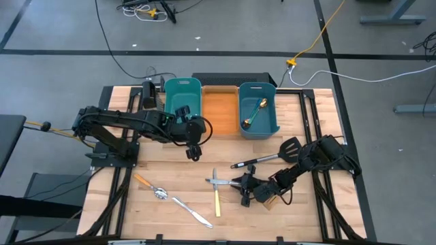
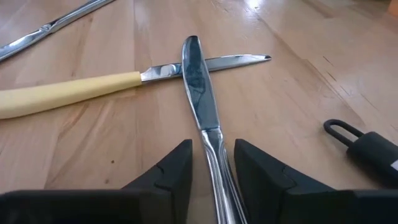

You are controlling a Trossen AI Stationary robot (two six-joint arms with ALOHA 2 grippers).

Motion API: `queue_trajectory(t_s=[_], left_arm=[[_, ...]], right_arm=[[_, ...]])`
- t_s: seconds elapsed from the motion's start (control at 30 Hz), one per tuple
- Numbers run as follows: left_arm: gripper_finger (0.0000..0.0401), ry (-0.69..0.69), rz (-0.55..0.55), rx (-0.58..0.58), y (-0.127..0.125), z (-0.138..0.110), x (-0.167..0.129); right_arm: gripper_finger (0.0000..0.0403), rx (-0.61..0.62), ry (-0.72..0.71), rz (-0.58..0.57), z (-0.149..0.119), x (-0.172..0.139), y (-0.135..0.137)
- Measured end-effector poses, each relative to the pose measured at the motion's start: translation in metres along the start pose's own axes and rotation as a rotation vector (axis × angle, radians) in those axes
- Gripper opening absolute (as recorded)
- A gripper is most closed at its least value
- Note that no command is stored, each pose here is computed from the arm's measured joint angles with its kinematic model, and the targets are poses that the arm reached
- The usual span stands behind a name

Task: Pick & Place Kitchen Items
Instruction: Put the top silver knife into the orange bin

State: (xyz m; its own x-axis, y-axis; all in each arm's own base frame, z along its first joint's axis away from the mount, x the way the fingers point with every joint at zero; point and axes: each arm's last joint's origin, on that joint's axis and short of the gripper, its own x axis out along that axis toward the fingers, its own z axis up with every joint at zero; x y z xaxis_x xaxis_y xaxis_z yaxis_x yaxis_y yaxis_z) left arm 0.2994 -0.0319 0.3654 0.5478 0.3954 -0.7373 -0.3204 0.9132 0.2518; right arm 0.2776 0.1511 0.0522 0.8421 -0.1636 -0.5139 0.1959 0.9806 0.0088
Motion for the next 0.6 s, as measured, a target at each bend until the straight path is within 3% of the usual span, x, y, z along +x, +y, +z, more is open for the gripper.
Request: queue_trajectory(t_s=[0.33,0.6], left_arm=[[0.0058,0.068,-0.021,0.088,-0.038,-0.005,0.021],[0.0058,0.168,-0.016,0.191,-0.078,-0.017,0.054]], right_arm=[[0.0097,0.012,0.031,-0.014,-0.004,0.0,-0.001],[0.0049,0.017,0.035,-0.018,-0.005,-0.001,-0.002]])
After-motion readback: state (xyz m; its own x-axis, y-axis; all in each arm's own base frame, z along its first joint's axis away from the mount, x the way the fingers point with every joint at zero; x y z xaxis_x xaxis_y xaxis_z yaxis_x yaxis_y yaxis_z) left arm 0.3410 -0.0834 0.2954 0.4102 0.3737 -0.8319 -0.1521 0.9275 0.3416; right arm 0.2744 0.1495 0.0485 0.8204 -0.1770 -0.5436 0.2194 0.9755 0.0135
